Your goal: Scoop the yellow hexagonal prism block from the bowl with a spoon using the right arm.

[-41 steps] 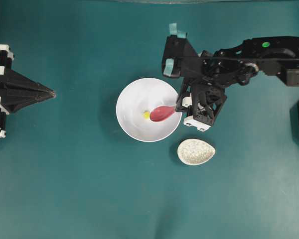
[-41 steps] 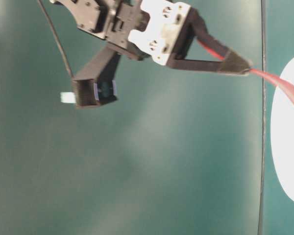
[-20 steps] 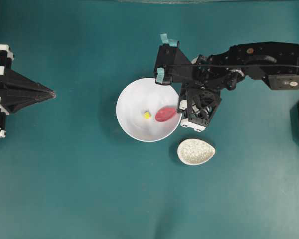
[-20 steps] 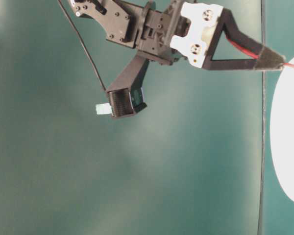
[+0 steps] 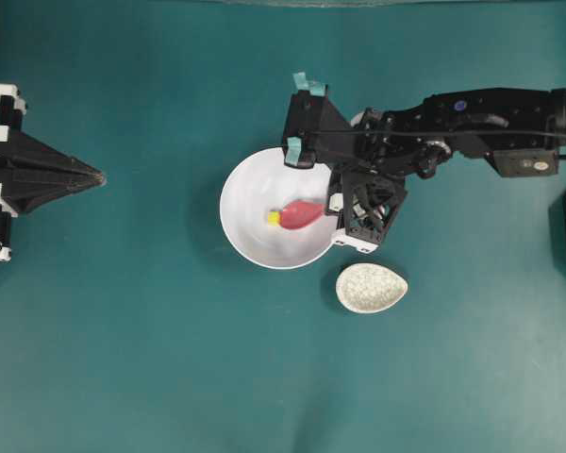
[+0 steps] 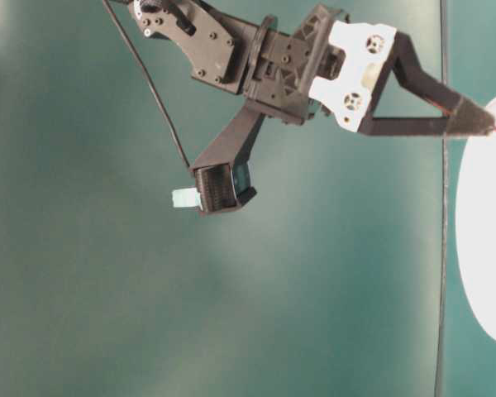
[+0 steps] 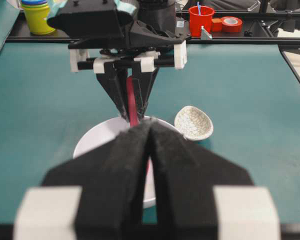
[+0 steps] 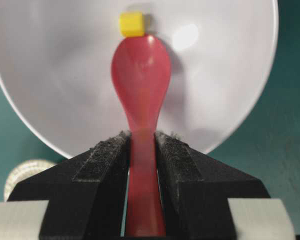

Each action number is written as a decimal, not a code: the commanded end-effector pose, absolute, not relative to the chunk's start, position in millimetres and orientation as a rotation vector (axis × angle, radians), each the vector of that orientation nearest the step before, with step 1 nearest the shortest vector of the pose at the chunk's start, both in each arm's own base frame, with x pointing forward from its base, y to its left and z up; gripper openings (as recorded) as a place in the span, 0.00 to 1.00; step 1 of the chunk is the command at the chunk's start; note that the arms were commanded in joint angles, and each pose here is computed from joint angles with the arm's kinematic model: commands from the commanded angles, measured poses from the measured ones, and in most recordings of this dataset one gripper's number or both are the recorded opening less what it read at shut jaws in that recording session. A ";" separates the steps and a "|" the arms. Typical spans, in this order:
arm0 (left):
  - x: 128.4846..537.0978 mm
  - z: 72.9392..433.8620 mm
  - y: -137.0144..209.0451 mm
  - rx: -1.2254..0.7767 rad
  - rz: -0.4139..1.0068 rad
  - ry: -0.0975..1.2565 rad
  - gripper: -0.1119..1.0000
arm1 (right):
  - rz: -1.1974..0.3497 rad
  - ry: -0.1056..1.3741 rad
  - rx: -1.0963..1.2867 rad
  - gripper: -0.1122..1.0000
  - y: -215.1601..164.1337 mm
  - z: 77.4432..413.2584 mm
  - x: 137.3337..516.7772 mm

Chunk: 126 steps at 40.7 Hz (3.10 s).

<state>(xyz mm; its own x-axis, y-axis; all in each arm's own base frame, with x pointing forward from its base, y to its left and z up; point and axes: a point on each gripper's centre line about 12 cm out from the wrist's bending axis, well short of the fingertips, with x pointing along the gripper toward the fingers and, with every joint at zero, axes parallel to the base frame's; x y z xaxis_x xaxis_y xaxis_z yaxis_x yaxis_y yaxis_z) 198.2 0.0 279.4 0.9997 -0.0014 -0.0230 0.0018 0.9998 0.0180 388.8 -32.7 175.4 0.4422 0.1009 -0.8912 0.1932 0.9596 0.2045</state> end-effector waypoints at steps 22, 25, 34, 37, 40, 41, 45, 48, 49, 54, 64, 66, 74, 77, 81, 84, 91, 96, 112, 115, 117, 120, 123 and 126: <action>200.7 288.8 -0.4 0.023 -0.004 0.000 0.10 | -0.063 0.919 0.257 0.31 -30.4 196.8 414.8; 200.7 288.8 -0.4 0.023 -0.004 0.000 0.10 | -0.066 0.895 0.254 0.31 -30.7 198.4 417.1; 200.7 288.8 -0.4 0.023 -0.004 0.000 0.10 | -0.073 0.852 0.241 0.31 -32.6 201.5 420.9; 200.7 288.8 -0.1 0.023 -0.002 0.000 0.10 | -0.072 0.847 0.233 0.31 -32.5 201.9 421.4; 200.7 288.8 -0.4 0.023 -0.004 0.000 0.10 | -0.076 0.835 0.227 0.31 -33.8 203.3 422.1; 200.7 288.8 -0.4 0.023 -0.004 0.000 0.10 | -0.076 0.834 0.223 0.31 -34.0 203.4 422.2; 200.4 288.5 -0.4 0.023 -0.004 0.000 0.10 | -0.075 0.816 0.209 0.31 -34.4 210.0 421.1; 200.5 289.2 -0.4 0.023 -0.004 -0.002 0.10 | -0.073 0.800 0.203 0.31 -34.4 218.1 419.1; 200.7 288.8 -0.1 0.023 -0.002 0.000 0.10 | -0.073 0.793 0.203 0.31 -34.3 222.3 417.8; 200.7 288.8 -0.4 0.023 -0.004 0.000 0.10 | -0.066 0.779 0.204 0.31 -32.8 238.9 410.5; 200.7 288.8 -0.4 0.023 -0.004 0.000 0.10 | -0.047 0.796 0.208 0.31 -28.6 263.2 392.2; 200.7 288.8 -0.4 0.023 -0.004 0.000 0.10 | -0.045 0.796 0.208 0.31 -28.1 266.1 389.2; 200.6 288.2 -0.1 0.023 -0.002 0.002 0.10 | -0.041 0.822 0.205 0.31 -27.4 271.2 378.0; 200.6 288.2 -0.1 0.021 -0.002 0.002 0.10 | -0.043 0.841 0.200 0.31 -28.4 271.1 374.7; 200.6 288.2 -0.4 0.023 -0.004 0.002 0.10 | -0.046 0.871 0.197 0.31 -30.7 270.5 370.8; 200.6 288.2 -0.4 0.021 -0.003 0.002 0.10 | -0.048 0.900 0.197 0.31 -31.9 267.9 367.9; 200.9 287.9 -0.1 0.023 -0.002 0.003 0.10 | -0.046 0.947 0.204 0.31 -32.2 264.7 363.3; 200.9 287.9 -0.4 0.021 -0.003 0.003 0.10 | -0.056 0.959 0.226 0.31 -31.9 263.9 362.2; 200.8 287.3 -0.4 0.024 -0.004 0.005 0.10 | -0.109 1.062 0.245 0.31 -36.5 251.7 362.3; 200.9 287.9 -0.4 0.024 -0.004 0.003 0.10 | -0.109 1.096 0.250 0.31 -36.6 249.4 364.8; 200.9 287.7 -0.4 0.024 -0.004 0.005 0.10 | -0.106 1.110 0.248 0.31 -36.2 248.5 366.7; 201.1 287.4 -0.4 0.024 -0.004 0.006 0.10 | -0.106 1.131 0.249 0.31 -36.6 245.3 371.5; 201.1 287.4 -0.4 0.024 -0.004 0.006 0.10 | -0.106 1.142 0.250 0.31 -37.8 241.8 376.2; 200.9 287.7 -0.4 0.024 -0.004 0.005 0.10 | -0.102 1.159 0.245 0.31 -37.9 235.7 382.0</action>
